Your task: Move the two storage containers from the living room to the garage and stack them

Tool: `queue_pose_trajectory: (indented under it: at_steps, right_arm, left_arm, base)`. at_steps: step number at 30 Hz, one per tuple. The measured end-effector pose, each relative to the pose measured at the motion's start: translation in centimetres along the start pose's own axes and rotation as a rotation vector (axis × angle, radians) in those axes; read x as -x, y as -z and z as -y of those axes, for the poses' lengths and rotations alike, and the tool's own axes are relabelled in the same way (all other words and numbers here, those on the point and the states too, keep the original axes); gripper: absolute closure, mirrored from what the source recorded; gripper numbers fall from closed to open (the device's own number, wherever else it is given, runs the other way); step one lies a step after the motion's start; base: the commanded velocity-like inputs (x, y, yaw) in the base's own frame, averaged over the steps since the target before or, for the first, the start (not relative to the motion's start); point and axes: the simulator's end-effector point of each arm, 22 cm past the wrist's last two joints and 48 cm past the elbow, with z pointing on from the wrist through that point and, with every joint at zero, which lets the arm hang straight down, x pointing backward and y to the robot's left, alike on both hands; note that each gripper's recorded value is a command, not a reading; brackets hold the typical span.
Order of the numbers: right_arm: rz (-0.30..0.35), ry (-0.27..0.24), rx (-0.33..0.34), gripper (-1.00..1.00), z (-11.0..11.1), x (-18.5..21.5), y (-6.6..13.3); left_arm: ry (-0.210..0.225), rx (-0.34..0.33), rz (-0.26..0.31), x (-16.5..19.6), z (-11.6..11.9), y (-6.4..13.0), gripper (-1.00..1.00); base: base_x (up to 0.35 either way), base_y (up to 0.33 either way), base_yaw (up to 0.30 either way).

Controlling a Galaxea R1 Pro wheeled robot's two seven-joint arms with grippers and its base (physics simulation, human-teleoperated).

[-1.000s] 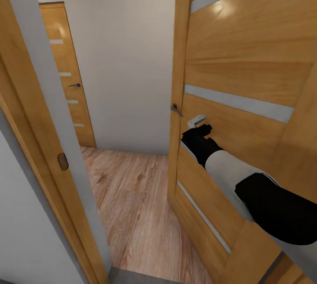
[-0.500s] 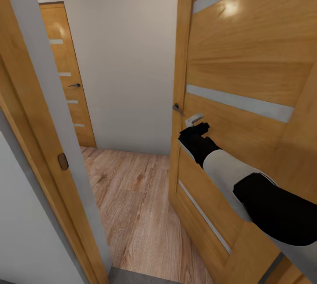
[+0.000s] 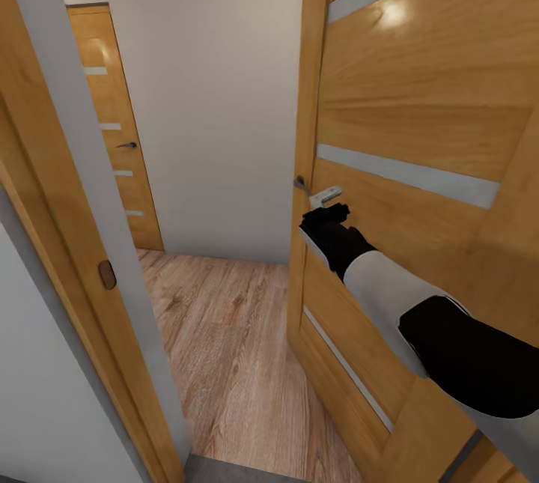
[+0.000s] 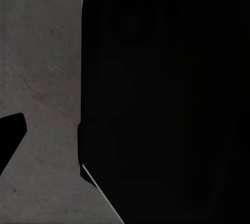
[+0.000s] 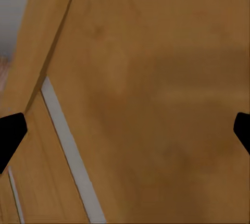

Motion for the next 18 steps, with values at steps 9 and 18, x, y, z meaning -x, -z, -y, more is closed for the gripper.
queue_pose_trajectory:
  at_steps: [9, 18]
  right_arm:
    - [0.049, -0.035, 0.151, -1.00, -2.9, 2.7, 1.5]
    - [0.043, -0.029, 0.156, -1.00, -2.9, 2.6, 1.6]
  left_arm:
    - [0.000, 0.000, -0.001, 0.0, 0.0, 0.0, -1.00]
    - [0.000, 0.000, 0.000, 0.0, 0.0, 0.0, -1.00]
  base:
    - [0.000, 0.000, 0.000]
    - [0.090, 0.000, 0.000]
